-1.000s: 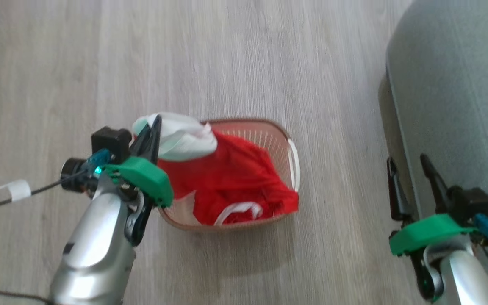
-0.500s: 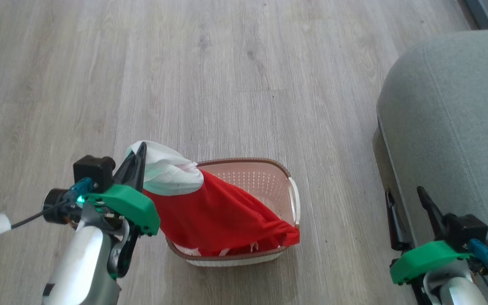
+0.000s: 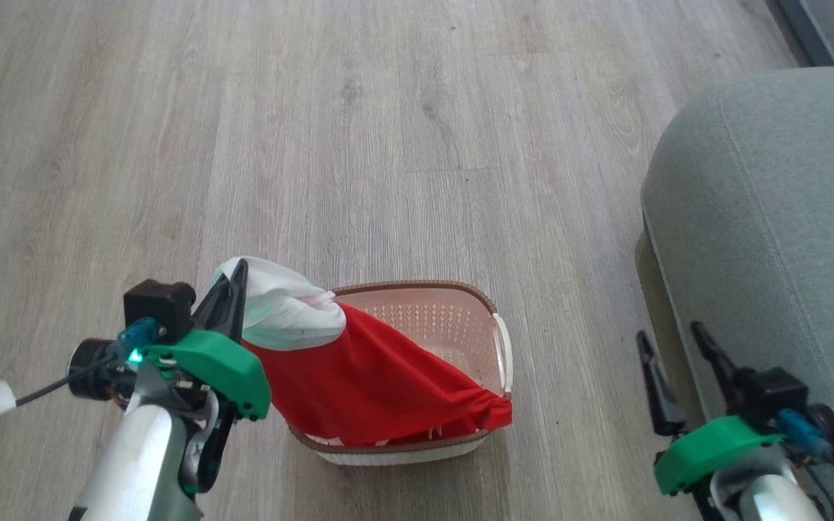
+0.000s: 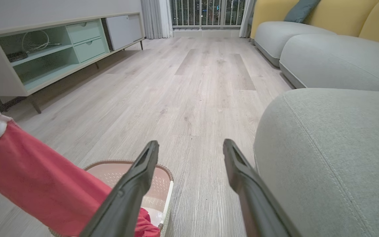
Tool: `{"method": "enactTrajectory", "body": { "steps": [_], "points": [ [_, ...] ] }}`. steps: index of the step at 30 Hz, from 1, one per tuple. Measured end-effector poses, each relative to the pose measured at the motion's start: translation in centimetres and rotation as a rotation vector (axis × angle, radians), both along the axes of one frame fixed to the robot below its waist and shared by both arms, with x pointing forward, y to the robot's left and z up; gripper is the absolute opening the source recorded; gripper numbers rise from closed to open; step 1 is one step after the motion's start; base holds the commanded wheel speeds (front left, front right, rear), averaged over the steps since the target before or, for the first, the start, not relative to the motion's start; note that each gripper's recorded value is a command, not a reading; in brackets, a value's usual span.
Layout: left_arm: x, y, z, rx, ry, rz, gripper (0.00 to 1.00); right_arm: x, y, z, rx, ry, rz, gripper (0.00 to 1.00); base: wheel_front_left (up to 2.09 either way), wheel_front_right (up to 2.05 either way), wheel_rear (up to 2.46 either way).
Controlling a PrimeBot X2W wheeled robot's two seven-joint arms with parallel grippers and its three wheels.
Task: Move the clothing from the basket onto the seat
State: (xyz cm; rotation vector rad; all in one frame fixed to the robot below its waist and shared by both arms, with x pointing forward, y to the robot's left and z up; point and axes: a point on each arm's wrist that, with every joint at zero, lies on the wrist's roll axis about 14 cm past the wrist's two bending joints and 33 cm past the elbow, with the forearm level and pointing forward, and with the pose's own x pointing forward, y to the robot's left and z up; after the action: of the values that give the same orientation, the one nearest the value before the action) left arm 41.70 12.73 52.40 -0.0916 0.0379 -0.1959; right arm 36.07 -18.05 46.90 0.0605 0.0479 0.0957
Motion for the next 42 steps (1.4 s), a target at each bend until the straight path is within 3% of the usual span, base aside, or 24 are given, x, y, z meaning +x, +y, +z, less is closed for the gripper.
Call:
{"method": "enactTrajectory", "body": {
  "steps": [6, 14, 20, 30, 39, 41, 42],
  "points": [
    [-0.1, -0.8, 0.0, -0.007, 0.001, -0.024, 0.00, 0.1, 2.7, -0.1, -0.053, 0.001, 0.120, 1.00, 0.00, 0.00, 0.00],
    [-0.1, -4.5, 1.5, -0.008, -0.027, -0.151, 0.00, 1.7, 12.3, 2.8, -0.144, -0.093, 0.492, 1.00, 0.00, 0.00, 0.00],
    [0.0, -7.8, 6.3, 0.005, -0.149, -0.261, 0.00, 2.6, 15.8, 3.8, -0.236, -0.125, 0.661, 1.00, 0.00, 0.00, 0.00],
    [-2.8, -11.8, 8.6, 0.021, -0.194, -0.411, 0.00, 3.2, 18.3, 4.0, -0.332, -0.125, 0.780, 1.00, 0.00, 0.00, 0.00],
    [-4.6, -13.8, 9.6, -0.016, -0.197, -0.501, 0.00, 2.8, 19.3, 3.1, -0.318, -0.074, 0.820, 1.00, 0.00, 0.00, 0.00],
    [-4.7, -13.9, 9.6, -0.021, -0.195, -0.508, 0.00, 2.6, 19.5, 3.0, -0.298, -0.066, 0.826, 0.18, 0.00, 0.00, 0.00],
    [-4.7, -14.0, 9.5, -0.020, -0.194, -0.511, 0.00, 2.4, 19.7, 3.0, -0.286, -0.059, 0.832, 0.00, 0.00, 0.00, 0.00]
  ]
}}
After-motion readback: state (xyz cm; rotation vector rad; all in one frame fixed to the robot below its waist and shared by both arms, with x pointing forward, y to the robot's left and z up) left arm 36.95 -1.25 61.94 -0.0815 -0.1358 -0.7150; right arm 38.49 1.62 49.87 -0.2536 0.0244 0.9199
